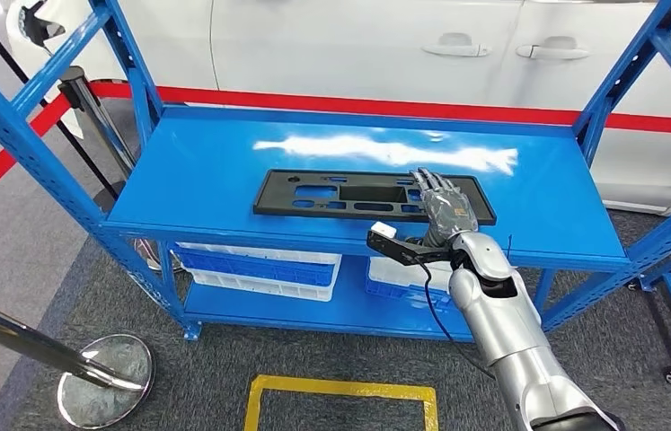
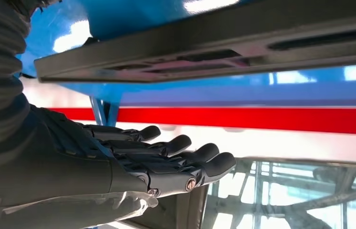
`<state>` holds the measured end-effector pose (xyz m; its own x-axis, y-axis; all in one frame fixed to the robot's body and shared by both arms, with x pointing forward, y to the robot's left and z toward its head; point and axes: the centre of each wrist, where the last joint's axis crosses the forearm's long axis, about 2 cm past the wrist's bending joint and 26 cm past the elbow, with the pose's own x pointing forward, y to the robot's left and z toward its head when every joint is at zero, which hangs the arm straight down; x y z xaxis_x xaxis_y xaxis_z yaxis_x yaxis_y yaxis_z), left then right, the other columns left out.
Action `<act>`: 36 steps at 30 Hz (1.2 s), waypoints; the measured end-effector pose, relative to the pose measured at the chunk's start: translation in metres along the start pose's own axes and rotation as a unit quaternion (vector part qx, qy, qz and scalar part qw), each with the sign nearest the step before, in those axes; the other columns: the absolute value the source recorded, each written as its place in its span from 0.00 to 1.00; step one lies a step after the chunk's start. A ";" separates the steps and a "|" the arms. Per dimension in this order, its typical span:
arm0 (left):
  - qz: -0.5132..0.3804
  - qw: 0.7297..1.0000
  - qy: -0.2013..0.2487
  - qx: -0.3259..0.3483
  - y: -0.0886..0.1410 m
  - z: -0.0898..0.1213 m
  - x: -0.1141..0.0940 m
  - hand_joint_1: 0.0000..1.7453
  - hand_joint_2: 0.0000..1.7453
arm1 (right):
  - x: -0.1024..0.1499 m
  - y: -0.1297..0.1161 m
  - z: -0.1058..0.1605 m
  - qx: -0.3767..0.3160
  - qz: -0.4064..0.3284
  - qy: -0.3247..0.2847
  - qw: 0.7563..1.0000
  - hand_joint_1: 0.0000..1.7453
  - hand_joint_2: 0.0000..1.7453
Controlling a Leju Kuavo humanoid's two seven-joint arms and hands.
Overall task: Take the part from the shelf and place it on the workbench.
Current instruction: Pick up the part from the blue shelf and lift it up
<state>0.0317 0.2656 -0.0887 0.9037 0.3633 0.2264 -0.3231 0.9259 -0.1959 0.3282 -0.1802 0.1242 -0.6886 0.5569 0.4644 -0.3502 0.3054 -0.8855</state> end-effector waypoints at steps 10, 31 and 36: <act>0.002 1.000 -0.001 -0.001 0.000 0.000 0.001 0.00 0.00 | -0.001 0.003 -0.003 0.013 -0.007 0.011 1.000 0.00 1.00; 0.000 1.000 -0.001 -0.001 -0.002 -0.001 0.001 0.00 0.00 | -0.001 0.009 -0.012 0.024 -0.017 0.030 0.999 1.00 1.00; 0.001 1.000 -0.005 0.005 -0.002 -0.001 0.002 0.00 0.00 | 0.002 0.010 -0.016 0.024 -0.016 0.025 0.999 1.00 1.00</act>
<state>0.0349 0.2647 -0.0890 0.9003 0.3657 0.2361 -0.3274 0.9263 -0.1864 0.3334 -0.1643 0.1163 -0.6443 0.5859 0.4915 -0.4022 0.2870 -0.8694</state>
